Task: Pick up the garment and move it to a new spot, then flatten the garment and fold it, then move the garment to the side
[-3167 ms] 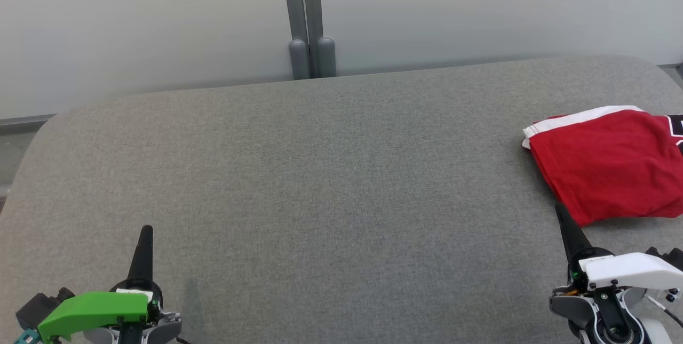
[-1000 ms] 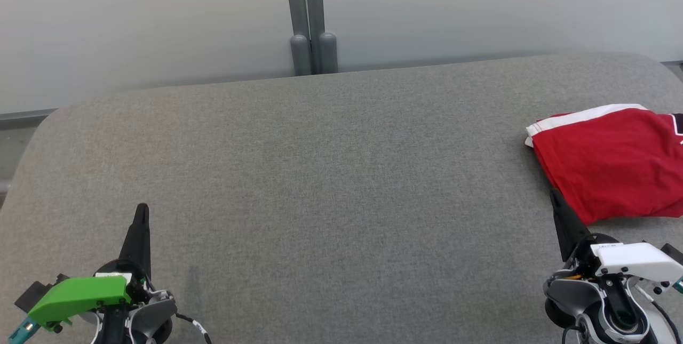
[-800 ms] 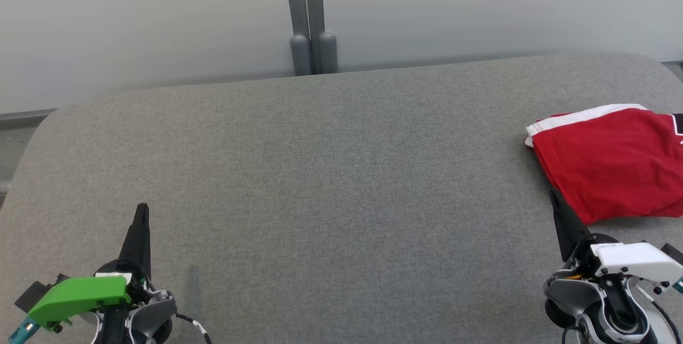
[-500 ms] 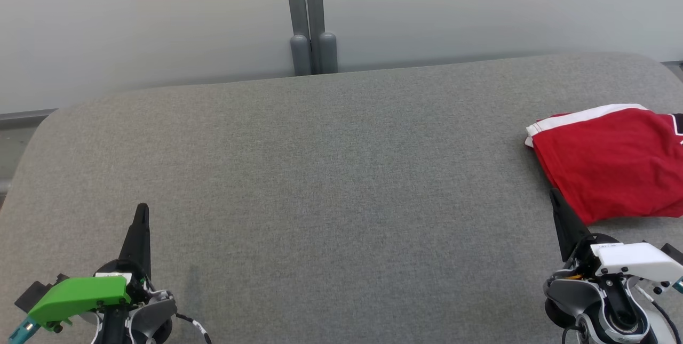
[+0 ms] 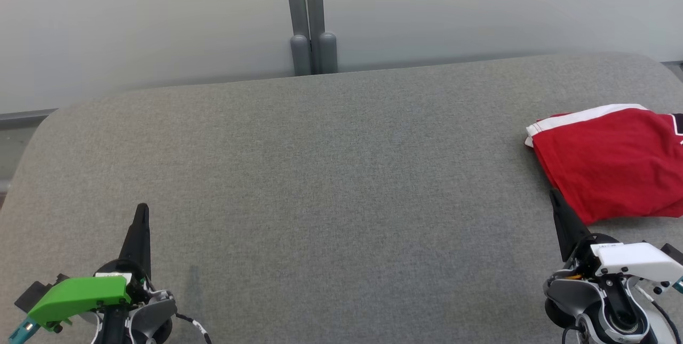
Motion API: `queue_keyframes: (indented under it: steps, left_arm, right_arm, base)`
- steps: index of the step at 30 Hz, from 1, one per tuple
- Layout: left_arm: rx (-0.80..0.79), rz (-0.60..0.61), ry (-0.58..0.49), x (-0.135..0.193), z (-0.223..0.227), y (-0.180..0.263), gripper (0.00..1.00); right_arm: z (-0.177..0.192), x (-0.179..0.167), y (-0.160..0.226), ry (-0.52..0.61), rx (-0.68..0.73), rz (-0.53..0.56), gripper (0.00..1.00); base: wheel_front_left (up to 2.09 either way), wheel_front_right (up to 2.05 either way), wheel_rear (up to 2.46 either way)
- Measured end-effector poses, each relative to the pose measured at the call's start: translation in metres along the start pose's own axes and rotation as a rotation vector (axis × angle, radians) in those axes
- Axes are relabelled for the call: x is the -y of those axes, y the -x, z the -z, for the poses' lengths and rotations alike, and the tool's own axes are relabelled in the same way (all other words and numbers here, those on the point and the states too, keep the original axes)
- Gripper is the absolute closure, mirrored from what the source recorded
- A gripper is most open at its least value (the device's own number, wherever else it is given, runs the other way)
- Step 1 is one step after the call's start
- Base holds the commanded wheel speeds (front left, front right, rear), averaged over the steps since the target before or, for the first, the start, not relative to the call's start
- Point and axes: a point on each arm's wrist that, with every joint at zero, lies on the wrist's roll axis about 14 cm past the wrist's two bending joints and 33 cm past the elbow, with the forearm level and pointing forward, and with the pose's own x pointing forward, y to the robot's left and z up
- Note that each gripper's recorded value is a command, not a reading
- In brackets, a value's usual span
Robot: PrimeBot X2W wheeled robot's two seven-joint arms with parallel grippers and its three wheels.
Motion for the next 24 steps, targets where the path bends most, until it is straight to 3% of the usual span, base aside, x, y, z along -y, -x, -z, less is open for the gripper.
queue_keyframes:
  steps: [24]
  left_arm:
    - [0.0,0.0,0.0,0.0,0.0,0.0,1.0]
  right_arm:
    - [0.0,0.0,0.0,0.0,0.0,0.0,1.0]
  base:
    - [0.0,0.0,0.0]
